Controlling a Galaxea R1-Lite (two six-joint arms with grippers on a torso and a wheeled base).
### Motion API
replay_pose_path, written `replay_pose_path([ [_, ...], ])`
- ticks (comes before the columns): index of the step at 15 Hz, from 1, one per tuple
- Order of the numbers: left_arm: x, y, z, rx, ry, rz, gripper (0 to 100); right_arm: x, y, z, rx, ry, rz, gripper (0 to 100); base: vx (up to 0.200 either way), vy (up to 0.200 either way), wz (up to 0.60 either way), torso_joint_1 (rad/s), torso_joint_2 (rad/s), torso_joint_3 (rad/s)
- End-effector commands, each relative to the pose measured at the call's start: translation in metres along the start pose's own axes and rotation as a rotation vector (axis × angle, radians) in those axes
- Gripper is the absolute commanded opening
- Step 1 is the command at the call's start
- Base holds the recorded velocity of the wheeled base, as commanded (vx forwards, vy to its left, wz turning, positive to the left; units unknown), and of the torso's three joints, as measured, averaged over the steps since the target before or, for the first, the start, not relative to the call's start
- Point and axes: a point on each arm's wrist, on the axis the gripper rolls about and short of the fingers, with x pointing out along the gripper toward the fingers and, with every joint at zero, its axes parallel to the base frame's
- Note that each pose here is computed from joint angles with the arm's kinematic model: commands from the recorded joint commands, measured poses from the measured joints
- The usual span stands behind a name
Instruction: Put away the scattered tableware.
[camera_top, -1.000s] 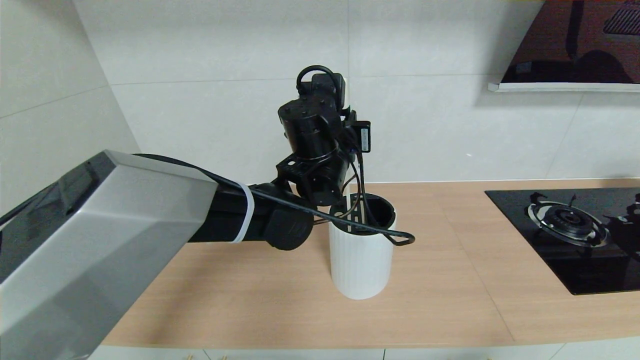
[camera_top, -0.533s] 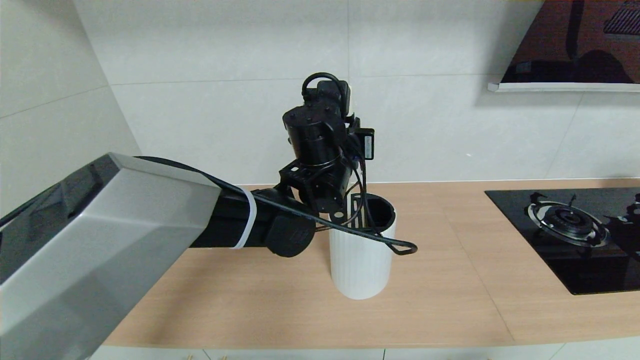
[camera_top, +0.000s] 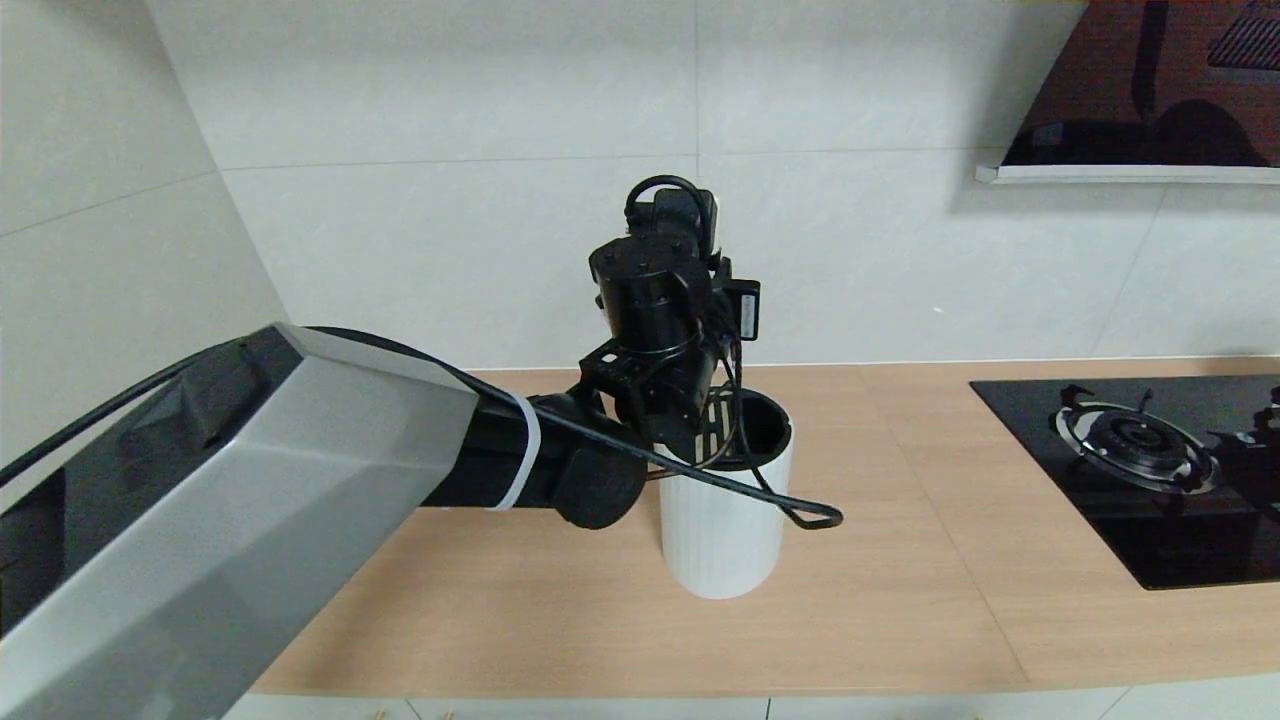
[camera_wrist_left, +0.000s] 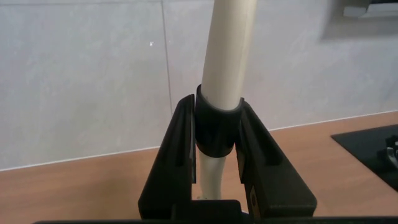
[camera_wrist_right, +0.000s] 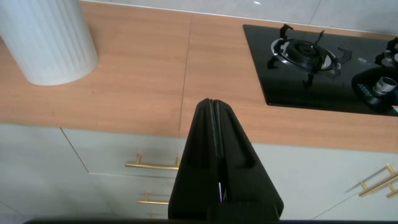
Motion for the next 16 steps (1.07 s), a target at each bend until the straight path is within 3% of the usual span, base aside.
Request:
replay_pose_path([
  [1,0.001,-0.001,-0.005,0.002,0.009,0.001,0,0.0,0.0,0.0,0.0,0.001,0.001,0,0.0,0.0,0.0,0.0,0.0,0.0],
  [13,-0.008,0.004,-0.018,-0.001,0.018,0.003,0,0.0,0.0,0.0,0.001,0.001,0.001,0,0.0,0.0,0.0,0.0,0.0,0.0],
  [16,-0.008,0.004,-0.02,-0.014,0.022,0.013,0,0.0,0.0,0.0,0.001,0.001,0.001,0,0.0,0.0,0.0,0.0,0.0,0.0],
])
